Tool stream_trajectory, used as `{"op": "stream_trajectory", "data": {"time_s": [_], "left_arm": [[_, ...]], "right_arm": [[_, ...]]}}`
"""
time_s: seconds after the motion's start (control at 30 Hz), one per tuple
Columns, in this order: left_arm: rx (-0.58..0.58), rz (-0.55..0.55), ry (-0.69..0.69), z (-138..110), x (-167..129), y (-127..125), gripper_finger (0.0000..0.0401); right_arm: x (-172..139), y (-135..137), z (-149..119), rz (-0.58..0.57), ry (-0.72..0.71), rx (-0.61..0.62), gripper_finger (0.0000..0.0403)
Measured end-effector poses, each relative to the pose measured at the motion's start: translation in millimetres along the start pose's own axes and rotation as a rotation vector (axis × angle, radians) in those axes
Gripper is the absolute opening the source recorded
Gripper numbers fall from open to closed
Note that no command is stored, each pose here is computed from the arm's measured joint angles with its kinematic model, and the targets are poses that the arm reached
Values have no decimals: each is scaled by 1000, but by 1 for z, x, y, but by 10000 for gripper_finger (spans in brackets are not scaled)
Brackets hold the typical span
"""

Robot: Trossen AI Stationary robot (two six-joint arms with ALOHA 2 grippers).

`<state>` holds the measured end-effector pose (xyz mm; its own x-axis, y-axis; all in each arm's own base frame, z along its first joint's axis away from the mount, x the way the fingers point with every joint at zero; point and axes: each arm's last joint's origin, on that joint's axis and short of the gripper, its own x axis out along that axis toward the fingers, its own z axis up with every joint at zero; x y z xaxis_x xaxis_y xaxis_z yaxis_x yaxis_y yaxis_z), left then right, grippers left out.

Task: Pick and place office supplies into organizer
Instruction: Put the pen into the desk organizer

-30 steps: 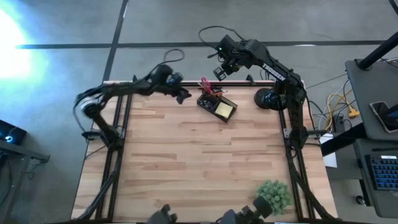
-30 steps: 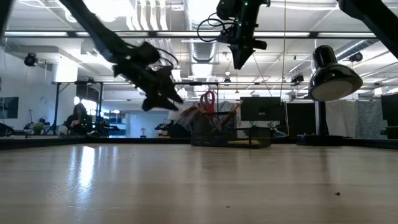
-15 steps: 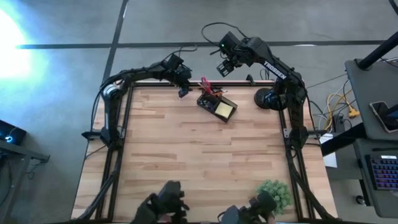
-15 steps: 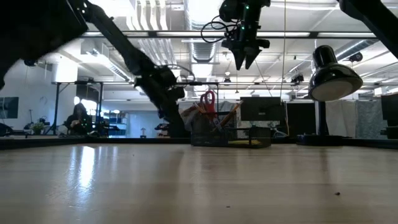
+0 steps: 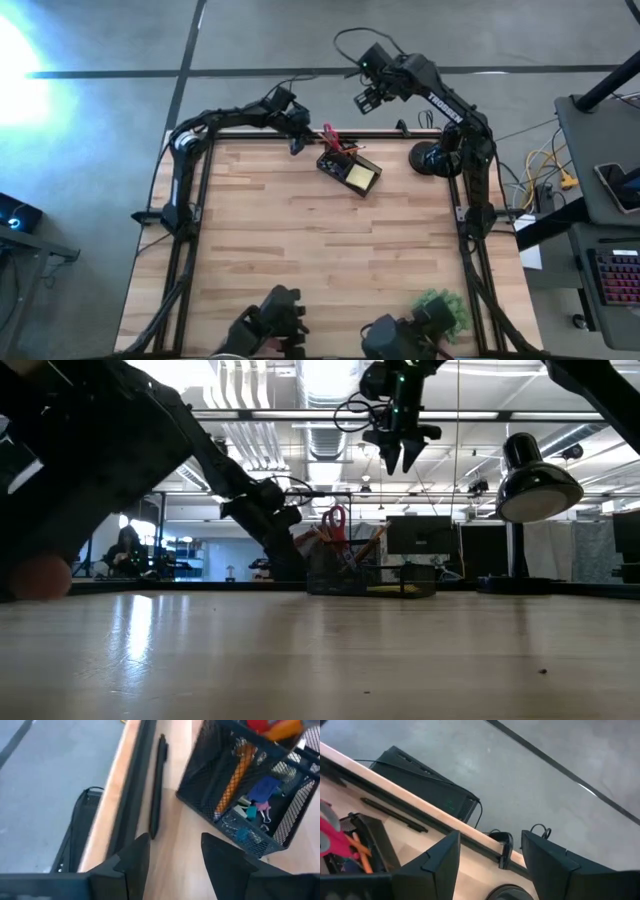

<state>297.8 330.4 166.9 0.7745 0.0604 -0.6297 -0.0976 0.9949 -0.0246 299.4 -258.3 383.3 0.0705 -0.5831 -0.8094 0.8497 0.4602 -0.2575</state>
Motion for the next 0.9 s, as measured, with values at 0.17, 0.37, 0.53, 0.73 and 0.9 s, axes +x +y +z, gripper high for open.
{"op": "stream_trajectory", "data": {"time_s": [0.17, 0.37, 0.53, 0.73, 0.9], "left_arm": [[48, 6, 13, 6, 10, -6, 151], [78, 74, 83, 15, 27, -3, 150], [45, 6, 187, 12, 39, -6, 150], [118, 42, 162, 19, 42, -8, 150], [138, 59, 168, 19, 46, -8, 150]], "right_arm": [[3, -6, 1, -6, 0, 15, 201], [4, -7, 2, 25, 10, 16, 201], [4, -7, 0, 38, 29, -21, 201], [4, -7, 0, 38, 32, -42, 201], [4, -7, -1, 38, 32, -45, 201]]}}
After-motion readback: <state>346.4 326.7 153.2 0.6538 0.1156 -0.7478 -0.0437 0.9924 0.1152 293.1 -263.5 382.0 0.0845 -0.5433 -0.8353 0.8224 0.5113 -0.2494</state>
